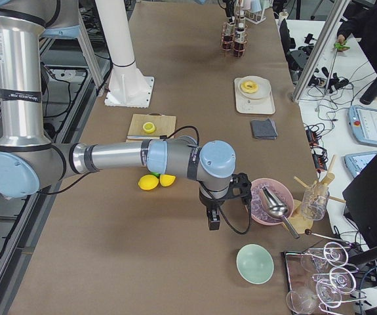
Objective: Place tea on tray
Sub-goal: 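Lower the left gripper onto the nearest tea bottle in the copper rack, then grasp the tea bottle with the left gripper and lift it out of the rack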
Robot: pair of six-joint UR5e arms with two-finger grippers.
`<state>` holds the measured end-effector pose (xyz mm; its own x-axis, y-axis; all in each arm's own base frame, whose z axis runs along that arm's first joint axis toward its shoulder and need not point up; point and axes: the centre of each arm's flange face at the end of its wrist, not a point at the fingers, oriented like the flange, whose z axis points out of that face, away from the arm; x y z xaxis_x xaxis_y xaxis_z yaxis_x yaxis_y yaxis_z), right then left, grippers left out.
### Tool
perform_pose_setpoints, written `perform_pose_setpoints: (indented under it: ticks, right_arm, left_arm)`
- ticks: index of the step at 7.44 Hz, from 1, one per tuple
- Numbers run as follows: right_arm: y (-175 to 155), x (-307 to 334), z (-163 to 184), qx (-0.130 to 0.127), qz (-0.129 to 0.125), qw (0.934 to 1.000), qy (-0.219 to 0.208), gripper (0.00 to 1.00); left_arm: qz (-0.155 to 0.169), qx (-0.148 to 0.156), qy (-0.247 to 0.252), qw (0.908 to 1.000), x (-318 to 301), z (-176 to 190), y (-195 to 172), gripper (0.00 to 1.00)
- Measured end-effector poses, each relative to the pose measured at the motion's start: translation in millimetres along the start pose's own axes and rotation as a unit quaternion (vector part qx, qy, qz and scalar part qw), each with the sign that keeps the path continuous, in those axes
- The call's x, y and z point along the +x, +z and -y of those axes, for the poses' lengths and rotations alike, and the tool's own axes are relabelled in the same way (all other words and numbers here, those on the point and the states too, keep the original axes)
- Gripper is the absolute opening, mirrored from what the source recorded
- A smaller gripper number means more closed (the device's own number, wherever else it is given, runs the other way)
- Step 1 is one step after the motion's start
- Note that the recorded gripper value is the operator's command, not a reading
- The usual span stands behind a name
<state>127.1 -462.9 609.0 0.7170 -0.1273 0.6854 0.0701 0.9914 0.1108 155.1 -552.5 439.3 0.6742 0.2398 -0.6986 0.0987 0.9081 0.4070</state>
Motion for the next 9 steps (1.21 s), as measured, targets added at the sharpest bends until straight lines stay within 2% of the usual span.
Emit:
perform_pose_setpoints:
  ticks: [1, 2, 3, 6, 9]
  right_arm:
    - [0.0, 0.4, -0.4, 0.0, 0.0, 1.0, 0.0, 1.0]
    - [0.2, 0.7, -1.0, 0.0, 0.0, 1.0, 0.001, 1.0]
    - [0.3, 0.9, -1.2, 0.0, 0.0, 1.0, 0.001, 1.0]
    - [0.2, 1.2, -2.1, 0.0, 0.0, 1.0, 0.002, 1.0]
    - [0.9, 1.9, -3.1, -0.001, 0.001, 1.0, 0.002, 1.0]
  left_arm:
    - [0.0, 0.0, 0.0, 1.0, -0.6, -0.7, -0.5, 0.35]
    - [0.0, 0.001, 0.0, 1.0, -1.0, -0.7, -1.2, 0.09]
    - [0.0, 0.001, 0.0, 1.0, -1.5, -0.6, -1.9, 0.0]
    - [-0.005, -0.004, -0.004, 1.0, -3.0, -0.1, -4.5, 0.0]
    - [-0.043, -0.007, -0.027, 0.9987, -21.4, 12.1, -36.3, 0.0]
